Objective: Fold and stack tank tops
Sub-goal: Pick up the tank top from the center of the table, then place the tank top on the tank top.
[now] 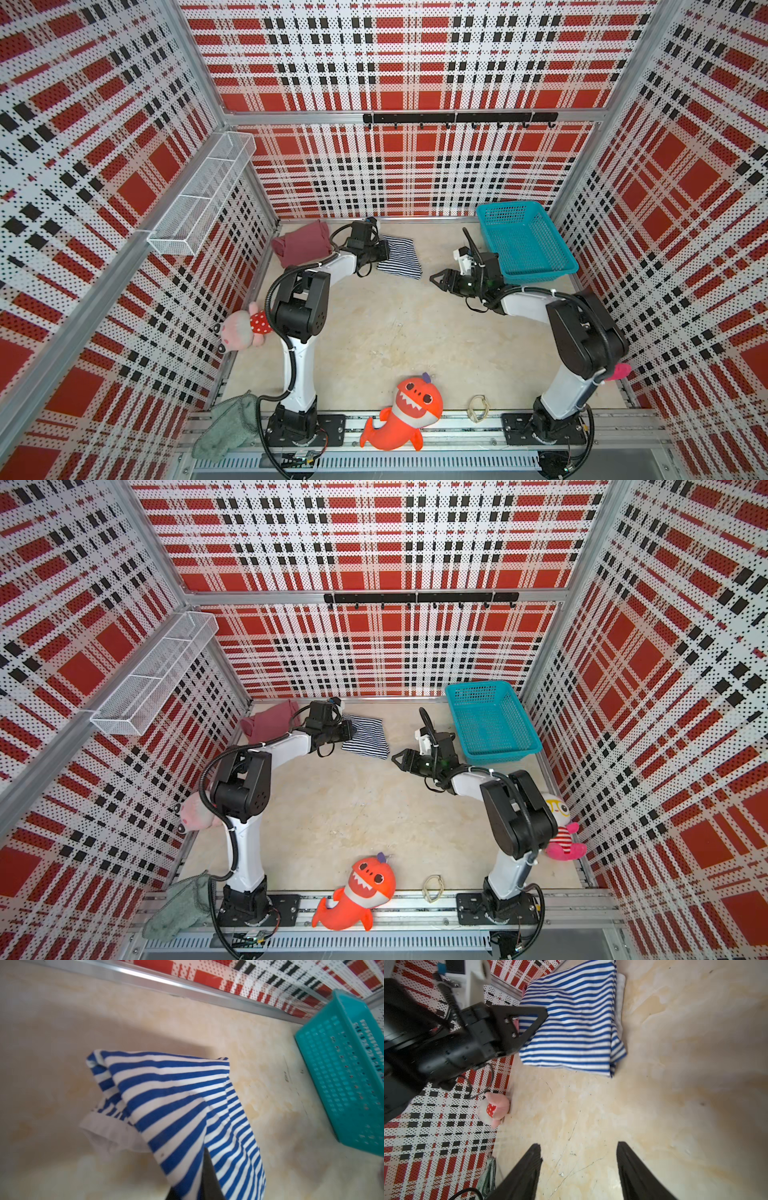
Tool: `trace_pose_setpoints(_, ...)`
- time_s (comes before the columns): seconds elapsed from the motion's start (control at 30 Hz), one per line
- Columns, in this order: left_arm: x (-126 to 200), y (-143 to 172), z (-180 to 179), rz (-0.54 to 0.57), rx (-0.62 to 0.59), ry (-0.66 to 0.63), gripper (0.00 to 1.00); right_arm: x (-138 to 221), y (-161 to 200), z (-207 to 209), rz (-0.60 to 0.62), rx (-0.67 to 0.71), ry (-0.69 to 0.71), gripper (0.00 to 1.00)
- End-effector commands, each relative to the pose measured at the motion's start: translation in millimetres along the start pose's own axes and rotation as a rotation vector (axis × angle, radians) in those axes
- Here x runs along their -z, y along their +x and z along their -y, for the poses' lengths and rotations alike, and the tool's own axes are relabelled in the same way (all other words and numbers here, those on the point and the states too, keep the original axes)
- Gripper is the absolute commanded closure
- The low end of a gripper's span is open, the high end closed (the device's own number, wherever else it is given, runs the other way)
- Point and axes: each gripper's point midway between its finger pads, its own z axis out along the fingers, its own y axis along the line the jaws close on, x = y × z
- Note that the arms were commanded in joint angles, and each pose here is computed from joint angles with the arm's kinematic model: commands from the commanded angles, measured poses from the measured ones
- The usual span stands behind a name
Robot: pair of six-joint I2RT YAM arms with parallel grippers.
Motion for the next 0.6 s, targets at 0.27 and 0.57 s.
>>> trace_pose_setpoints(0.27,5.7,-58.8,-129.3,-0.090,-0.077,-0.275,1.00,38.3,39.9,20.5,-0.053,0.026,0.096,0.39)
trace_pose_setpoints(0.57,33.7,-98.7,-166.1,-0.035,-0.093,-0.325,1.00,40.2,58.8,30.4,-0.075,0.005,0.097,0.40)
